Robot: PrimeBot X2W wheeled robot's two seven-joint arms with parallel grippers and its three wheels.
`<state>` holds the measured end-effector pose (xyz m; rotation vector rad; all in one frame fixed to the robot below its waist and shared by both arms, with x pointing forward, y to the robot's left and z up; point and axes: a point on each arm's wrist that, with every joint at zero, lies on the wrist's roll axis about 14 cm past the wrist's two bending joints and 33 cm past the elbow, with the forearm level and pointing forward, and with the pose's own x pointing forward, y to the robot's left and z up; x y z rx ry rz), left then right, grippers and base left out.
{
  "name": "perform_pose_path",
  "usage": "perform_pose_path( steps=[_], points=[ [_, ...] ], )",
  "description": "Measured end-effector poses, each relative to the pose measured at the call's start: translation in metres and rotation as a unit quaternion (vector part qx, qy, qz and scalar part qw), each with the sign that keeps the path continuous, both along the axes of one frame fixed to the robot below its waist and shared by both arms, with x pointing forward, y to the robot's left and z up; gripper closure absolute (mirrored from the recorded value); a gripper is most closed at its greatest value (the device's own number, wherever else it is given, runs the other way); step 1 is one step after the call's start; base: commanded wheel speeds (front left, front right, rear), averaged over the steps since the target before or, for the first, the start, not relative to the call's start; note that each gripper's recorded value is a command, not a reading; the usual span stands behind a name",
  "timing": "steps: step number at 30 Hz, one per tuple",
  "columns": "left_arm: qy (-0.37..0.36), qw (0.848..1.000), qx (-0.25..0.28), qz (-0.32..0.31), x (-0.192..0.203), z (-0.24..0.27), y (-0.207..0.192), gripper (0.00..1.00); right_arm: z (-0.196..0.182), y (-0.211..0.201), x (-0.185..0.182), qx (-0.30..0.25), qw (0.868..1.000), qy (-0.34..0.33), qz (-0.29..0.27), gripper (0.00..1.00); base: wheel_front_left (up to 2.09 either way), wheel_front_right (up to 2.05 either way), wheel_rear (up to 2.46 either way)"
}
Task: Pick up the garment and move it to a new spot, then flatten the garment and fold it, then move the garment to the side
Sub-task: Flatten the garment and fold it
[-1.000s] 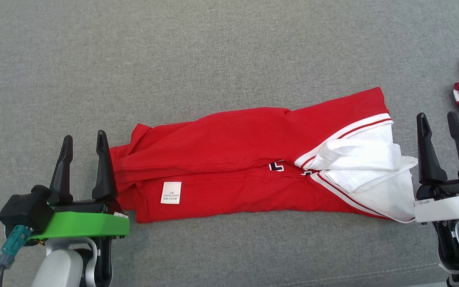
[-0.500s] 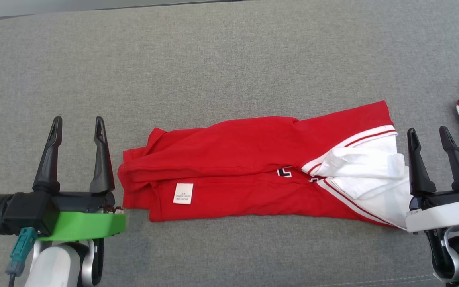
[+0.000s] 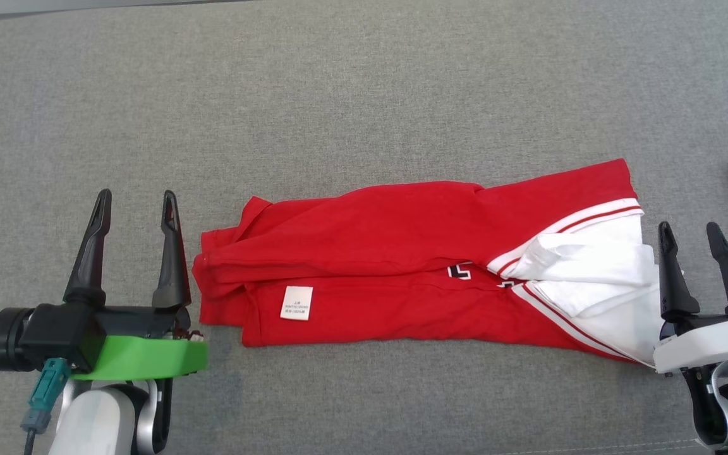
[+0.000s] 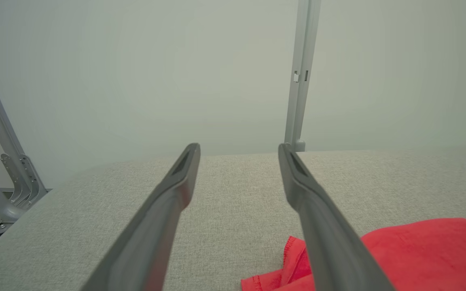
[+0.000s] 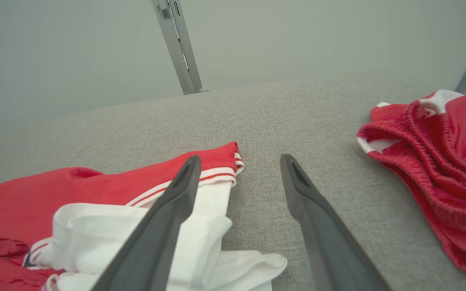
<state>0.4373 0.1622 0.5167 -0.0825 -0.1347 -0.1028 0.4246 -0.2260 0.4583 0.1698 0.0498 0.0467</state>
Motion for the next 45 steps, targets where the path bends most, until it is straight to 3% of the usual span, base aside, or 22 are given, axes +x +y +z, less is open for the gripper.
perform_pose_path(
  steps=[10, 19, 21, 22, 23, 28, 32, 40, 45],
  points=[
    [0.02, 1.0, -0.004, -0.002, 0.004, -0.016, -0.002, 0.0, -0.072, 0.021, -0.011, 0.039, 0.992, 0.12, 0.017, 0.0, 0.0, 0.0, 0.0],
    [0.024, 1.0, -0.004, -0.005, 0.011, -0.021, -0.004, 0.0, -0.094, 0.053, -0.004, 0.057, 0.981, 0.17, 0.07, 0.0, 0.0, 0.0, 0.0],
    [0.024, 1.0, -0.004, -0.005, 0.012, -0.021, -0.005, 0.0, -0.095, 0.064, -0.003, 0.063, 0.978, 0.176, 0.089, 0.59, 0.0, 0.0, 0.0],
    [0.024, 1.0, -0.005, -0.006, 0.013, -0.021, -0.005, 0.0, -0.095, 0.069, -0.003, 0.065, 0.977, 0.18, 0.098, 0.98, 0.0, 0.0, 0.0],
    [0.024, 1.0, -0.006, -0.005, 0.013, -0.021, -0.005, 0.0, -0.095, 0.071, -0.003, 0.065, 0.975, 0.182, 0.105, 1.0, 0.0, 0.0, 0.0],
    [0.022, 1.0, -0.006, -0.005, 0.013, -0.021, -0.007, 0.0, -0.092, 0.08, -0.003, 0.086, 0.971, 0.185, 0.123, 1.0, 0.0, 0.0, 0.0],
    [0.019, 1.0, -0.006, -0.003, 0.014, -0.019, -0.007, 0.0, -0.084, 0.066, 0.002, 0.097, 0.976, 0.164, 0.102, 1.0, 0.0, 0.0, 0.0],
    [0.015, 1.0, -0.01, -0.006, 0.016, -0.017, -0.01, 0.0, -0.064, -0.019, 0.002, 0.07, 0.99, 0.126, 0.007, 1.0, 0.0, 0.0, 0.0],
    [0.011, 1.0, -0.01, -0.011, 0.018, -0.015, -0.012, 0.0, -0.043, -0.039, 0.005, 0.053, 0.994, 0.098, -0.004, 1.0, 0.0, 0.0, 0.0]
  ],
)
